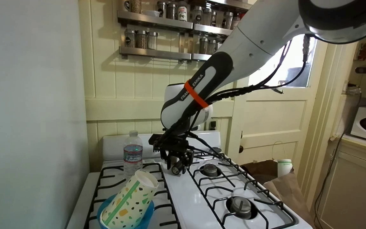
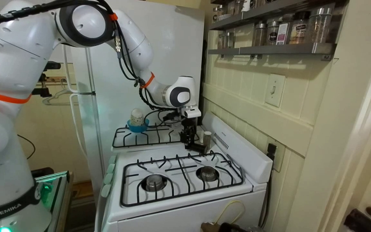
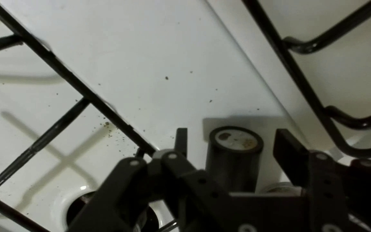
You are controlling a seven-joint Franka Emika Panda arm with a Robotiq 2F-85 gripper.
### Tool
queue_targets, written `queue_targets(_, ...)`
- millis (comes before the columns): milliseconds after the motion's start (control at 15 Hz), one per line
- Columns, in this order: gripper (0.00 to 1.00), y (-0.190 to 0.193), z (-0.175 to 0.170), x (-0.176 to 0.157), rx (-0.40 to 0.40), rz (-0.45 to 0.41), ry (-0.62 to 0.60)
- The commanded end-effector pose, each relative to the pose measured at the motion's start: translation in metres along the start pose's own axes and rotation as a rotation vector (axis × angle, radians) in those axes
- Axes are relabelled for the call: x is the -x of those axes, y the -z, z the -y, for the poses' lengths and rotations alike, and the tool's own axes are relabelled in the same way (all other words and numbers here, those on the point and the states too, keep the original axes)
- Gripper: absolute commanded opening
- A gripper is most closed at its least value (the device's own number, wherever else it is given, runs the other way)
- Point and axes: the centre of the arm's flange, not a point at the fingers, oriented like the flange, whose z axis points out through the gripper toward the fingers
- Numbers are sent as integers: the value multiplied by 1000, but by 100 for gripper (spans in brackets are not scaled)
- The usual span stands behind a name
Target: Move the black object forward
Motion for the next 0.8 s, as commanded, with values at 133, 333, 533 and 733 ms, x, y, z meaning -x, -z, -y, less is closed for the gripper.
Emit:
queue_targets(133, 38, -9, 13, 1, -2, -13, 22)
queue_targets(333, 68, -8, 16, 1, -2, -17, 22)
queue_targets(533, 91, -4, 15, 3, 4, -9, 27)
queue_targets(733, 100, 0, 14, 4, 14, -14, 15)
